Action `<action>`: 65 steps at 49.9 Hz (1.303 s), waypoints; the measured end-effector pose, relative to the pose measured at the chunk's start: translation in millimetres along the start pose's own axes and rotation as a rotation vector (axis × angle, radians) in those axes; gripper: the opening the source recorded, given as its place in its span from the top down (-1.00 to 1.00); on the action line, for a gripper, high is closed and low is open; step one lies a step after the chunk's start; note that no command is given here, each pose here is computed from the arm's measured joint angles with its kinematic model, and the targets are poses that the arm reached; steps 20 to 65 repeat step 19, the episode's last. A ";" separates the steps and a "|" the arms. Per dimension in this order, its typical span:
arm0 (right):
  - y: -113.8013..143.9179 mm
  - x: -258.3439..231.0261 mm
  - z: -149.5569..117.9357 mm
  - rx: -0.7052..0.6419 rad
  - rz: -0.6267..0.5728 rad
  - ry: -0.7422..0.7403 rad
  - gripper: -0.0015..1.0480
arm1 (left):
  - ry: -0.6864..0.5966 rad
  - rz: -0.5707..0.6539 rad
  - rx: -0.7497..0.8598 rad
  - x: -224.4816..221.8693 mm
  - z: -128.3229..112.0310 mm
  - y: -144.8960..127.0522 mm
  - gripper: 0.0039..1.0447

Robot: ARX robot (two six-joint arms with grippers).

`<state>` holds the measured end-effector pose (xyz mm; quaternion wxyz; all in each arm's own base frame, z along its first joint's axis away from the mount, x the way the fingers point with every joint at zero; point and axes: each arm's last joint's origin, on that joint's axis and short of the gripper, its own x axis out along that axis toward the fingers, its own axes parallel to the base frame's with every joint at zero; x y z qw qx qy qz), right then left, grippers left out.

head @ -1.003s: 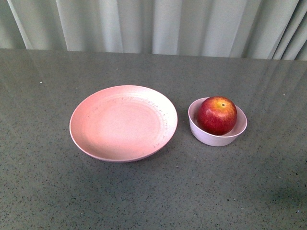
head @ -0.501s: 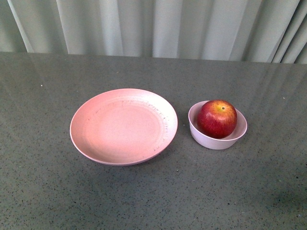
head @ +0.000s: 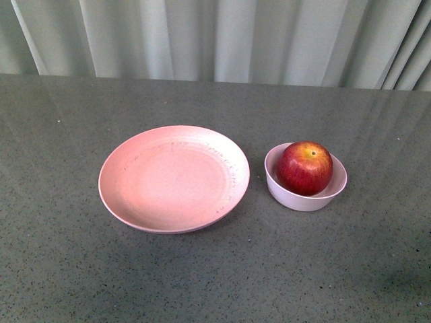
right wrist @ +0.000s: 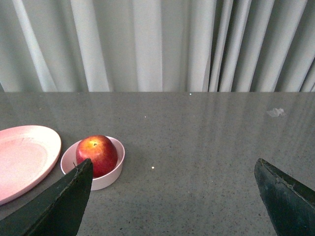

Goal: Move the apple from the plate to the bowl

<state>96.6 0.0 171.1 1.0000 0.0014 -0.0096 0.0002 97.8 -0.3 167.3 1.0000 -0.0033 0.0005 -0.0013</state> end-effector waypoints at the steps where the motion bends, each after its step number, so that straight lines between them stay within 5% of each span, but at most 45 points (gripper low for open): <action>1: 0.0 0.0 0.0 0.000 0.000 0.000 -0.83 | 0.000 0.000 0.000 0.0 0.0 0.0 -0.84; 65: 0.0 0.0 0.0 0.000 0.000 0.000 -0.83 | 0.000 0.000 0.000 0.0 0.0 0.0 -0.83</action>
